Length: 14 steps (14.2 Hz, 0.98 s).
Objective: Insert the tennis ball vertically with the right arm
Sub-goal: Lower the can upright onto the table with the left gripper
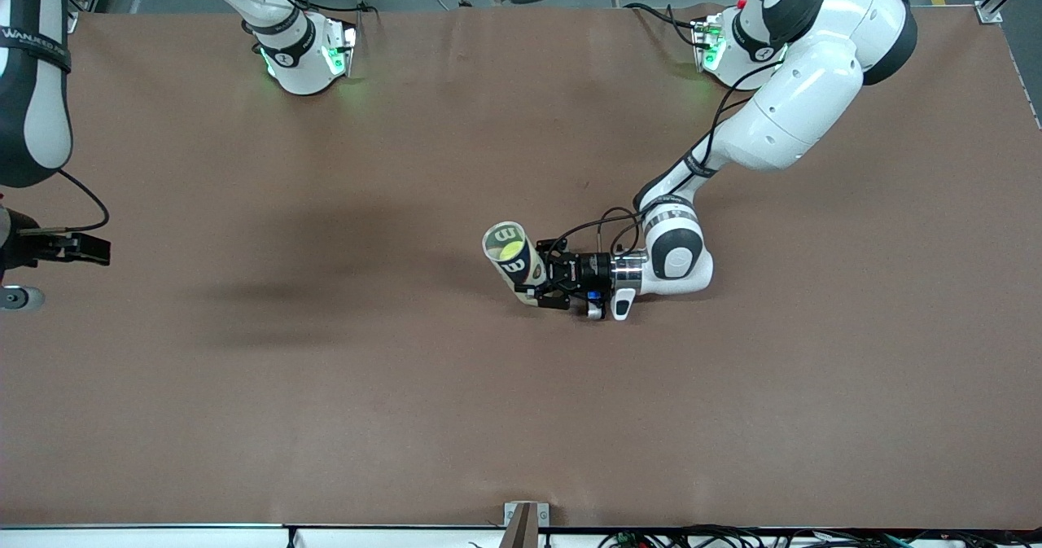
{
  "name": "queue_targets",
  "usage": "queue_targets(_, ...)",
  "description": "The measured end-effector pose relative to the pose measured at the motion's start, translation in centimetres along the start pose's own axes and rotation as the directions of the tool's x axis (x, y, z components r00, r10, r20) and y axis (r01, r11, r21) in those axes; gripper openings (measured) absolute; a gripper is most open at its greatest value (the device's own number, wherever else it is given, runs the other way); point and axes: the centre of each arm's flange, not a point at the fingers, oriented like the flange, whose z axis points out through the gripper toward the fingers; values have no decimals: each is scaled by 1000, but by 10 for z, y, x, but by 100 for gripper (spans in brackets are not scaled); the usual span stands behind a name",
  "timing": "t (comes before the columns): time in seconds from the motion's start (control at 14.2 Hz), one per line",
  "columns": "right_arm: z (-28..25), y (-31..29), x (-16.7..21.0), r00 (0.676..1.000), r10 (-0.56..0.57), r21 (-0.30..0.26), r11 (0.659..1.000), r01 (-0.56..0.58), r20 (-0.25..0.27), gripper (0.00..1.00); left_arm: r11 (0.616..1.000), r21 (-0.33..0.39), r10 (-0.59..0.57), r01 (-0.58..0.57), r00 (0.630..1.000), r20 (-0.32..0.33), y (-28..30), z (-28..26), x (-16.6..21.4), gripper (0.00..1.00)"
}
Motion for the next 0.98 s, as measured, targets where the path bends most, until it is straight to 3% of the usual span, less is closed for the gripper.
queue_targets(0.21, -14, 5, 1, 999, 13, 15, 1000, -12, -33, 100, 1000, 3, -5, 5, 1000, 0, -3, 2, 3, 62)
queue_targets(0.56, -12, 13, 0, 999, 38, 61, 997, -36, -38, 100, 1000, 2, 0, 0, 1000, -12, 0, -5, 7, 65)
queue_targets(0.98, -22, 12, 0, 998, 36, 63, 997, -33, -48, 100, 1000, 2, -4, 5, 1000, -14, 1, -5, 8, 74)
